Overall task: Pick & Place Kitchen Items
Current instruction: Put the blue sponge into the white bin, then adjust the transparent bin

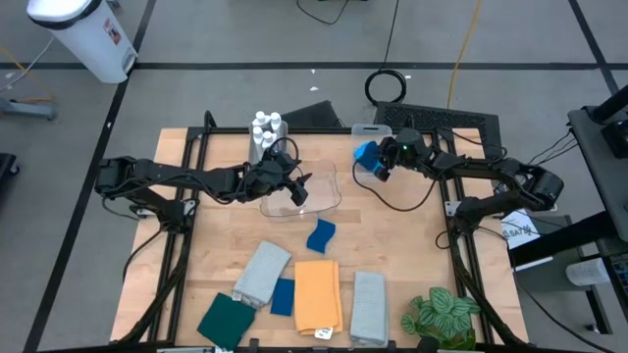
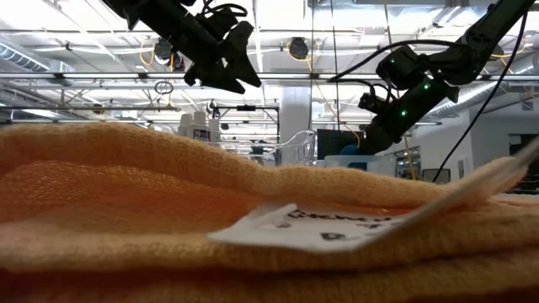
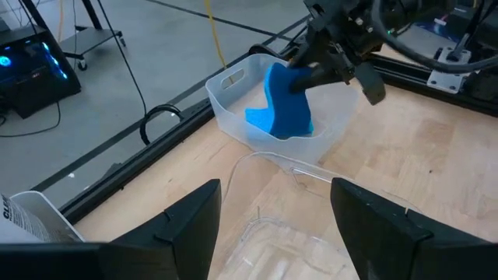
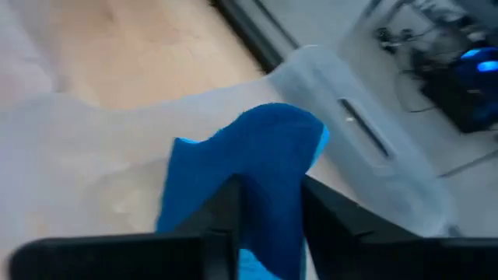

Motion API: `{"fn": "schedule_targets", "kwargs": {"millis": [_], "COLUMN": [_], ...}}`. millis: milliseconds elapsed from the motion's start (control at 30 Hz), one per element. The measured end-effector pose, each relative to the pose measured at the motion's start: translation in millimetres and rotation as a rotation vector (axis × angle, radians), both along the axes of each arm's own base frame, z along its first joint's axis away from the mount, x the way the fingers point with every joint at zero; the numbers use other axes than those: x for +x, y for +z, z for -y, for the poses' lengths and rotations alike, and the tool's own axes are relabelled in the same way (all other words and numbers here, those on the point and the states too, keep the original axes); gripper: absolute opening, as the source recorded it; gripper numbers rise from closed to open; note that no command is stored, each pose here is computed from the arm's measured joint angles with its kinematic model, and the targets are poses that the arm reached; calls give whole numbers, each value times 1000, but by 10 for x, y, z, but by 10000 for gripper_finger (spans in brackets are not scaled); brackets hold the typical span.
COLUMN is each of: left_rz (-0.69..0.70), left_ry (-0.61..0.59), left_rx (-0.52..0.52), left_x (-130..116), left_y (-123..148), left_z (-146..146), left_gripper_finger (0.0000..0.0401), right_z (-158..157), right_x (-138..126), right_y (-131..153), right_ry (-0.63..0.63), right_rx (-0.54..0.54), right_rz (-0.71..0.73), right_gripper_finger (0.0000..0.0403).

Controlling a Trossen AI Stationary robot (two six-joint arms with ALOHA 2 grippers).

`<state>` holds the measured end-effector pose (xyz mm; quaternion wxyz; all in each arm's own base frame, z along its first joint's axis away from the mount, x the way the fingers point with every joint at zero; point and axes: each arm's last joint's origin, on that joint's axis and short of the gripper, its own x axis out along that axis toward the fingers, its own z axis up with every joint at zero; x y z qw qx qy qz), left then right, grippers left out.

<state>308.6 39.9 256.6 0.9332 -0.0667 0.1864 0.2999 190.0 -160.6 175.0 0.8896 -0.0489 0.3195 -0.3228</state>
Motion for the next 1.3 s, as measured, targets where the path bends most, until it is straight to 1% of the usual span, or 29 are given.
{"fn": "schedule_targets", "kwargs": {"millis": [167,300,400,600,800,900,967,1033,1167,1233,1300], "left_rz": [-6,-10,-10,-3,-12,-12,-10,-10,1,-20,-75], "left_ry": [-5,-7,-6,-2,-9,-12,-58,-149,-385,-515,-638], "left_rx": [9,13,12,0,12,11,-9,-34,-53,-73,-120], "left_x": [-1,0,-1,0,0,0,7,21,56,57,31], "left_y": [1,-1,-2,-2,-2,-3,-5,-5,14,-4,-55], "left_z": [0,0,0,5,5,5,16,44,186,297,422], "left_gripper_finger": [248,248,248,248,248,248,248,248,248,248,248], "right_z": [42,39,-1,-121,-252,-302,-323,-328,-325,-326,-325], "right_x": [5,35,72,180,280,294,295,292,289,290,289], "right_y": [60,101,108,136,242,281,300,306,301,302,301], "right_ry": [-80,-72,-52,14,89,110,116,114,103,106,108], "right_rx": [-87,-108,-111,-132,-199,-210,-212,-206,-188,-193,-197], "right_rz": [16,63,71,97,157,171,179,187,196,191,187], "right_gripper_finger": [172,215,239,261,263,263,262,259,256,256,256]}}
